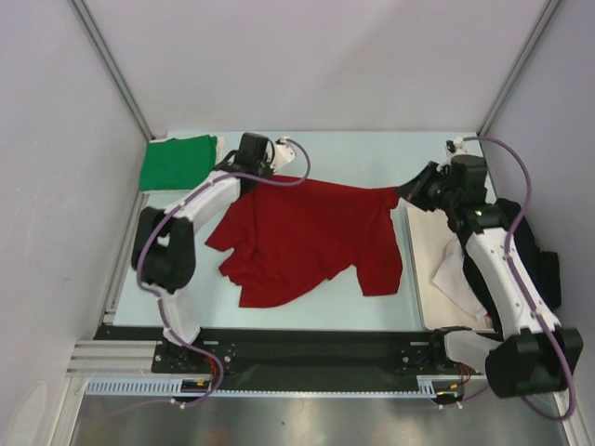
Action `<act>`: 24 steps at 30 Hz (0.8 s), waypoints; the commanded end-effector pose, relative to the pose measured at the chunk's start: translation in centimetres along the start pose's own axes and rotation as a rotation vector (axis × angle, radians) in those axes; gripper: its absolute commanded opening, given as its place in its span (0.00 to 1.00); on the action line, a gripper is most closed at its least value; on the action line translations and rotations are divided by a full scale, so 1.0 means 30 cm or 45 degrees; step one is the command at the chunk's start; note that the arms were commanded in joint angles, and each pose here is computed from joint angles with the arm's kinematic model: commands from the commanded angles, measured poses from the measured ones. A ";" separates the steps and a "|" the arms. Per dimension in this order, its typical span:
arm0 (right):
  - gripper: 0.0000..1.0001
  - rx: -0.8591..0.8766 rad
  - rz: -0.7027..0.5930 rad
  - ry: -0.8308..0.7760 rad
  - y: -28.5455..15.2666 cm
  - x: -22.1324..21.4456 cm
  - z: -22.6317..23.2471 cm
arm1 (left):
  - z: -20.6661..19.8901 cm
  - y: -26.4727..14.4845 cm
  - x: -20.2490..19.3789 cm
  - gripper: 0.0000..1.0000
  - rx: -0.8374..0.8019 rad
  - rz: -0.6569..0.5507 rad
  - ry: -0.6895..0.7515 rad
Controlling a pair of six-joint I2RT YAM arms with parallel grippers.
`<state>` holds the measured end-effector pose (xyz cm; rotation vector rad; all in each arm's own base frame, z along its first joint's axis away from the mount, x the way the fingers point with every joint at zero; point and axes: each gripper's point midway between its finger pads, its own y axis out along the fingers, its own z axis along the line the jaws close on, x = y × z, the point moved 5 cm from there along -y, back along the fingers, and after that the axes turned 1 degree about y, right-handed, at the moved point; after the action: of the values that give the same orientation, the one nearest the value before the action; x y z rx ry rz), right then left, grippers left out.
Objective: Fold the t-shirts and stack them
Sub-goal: Flatten the tshirt out
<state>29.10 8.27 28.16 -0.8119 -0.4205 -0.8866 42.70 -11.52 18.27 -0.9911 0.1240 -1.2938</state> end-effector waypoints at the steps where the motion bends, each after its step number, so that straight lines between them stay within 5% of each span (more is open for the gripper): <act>1: 0.00 -0.013 -0.257 -0.018 0.111 0.140 0.039 | 0.238 0.033 0.195 0.39 0.309 -0.147 -0.088; 2: 0.00 -0.019 -0.275 -0.020 0.149 0.155 0.032 | 0.204 0.112 0.189 0.59 0.266 -0.102 -0.081; 5: 0.12 -0.125 -0.197 -0.072 0.273 0.166 -0.024 | 0.196 0.085 0.226 0.66 0.184 -0.138 -0.140; 6: 0.20 -0.154 -0.158 -0.095 0.298 0.171 -0.033 | 0.189 0.054 0.236 0.67 0.155 -0.170 -0.164; 7: 0.39 -0.205 -0.109 -0.129 0.324 0.166 -0.053 | 0.140 0.030 0.222 0.68 0.082 -0.190 -0.186; 8: 0.46 -0.289 -0.004 -0.163 0.349 0.149 -0.086 | 0.096 -0.003 0.229 0.80 -0.019 -0.250 -0.182; 10: 0.55 -0.424 0.088 -0.196 0.341 0.105 -0.142 | -0.003 -0.136 0.185 0.81 -0.152 -0.313 -0.143; 12: 0.57 -0.464 0.121 -0.230 0.304 0.053 -0.160 | -0.073 -0.285 0.159 0.81 -0.261 -0.427 -0.082; 20: 0.59 -0.600 0.265 -0.222 0.101 -0.228 -0.237 | -0.531 -0.457 -0.195 0.68 -0.703 -0.202 0.176; 24: 0.57 -0.616 0.353 -0.183 0.059 -0.363 -0.271 | -0.661 -0.452 -0.329 0.73 -0.732 -0.071 0.335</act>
<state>26.26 8.33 17.12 -1.3090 -0.2872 -0.6970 20.67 -14.75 14.23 -1.3382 0.5330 -1.5401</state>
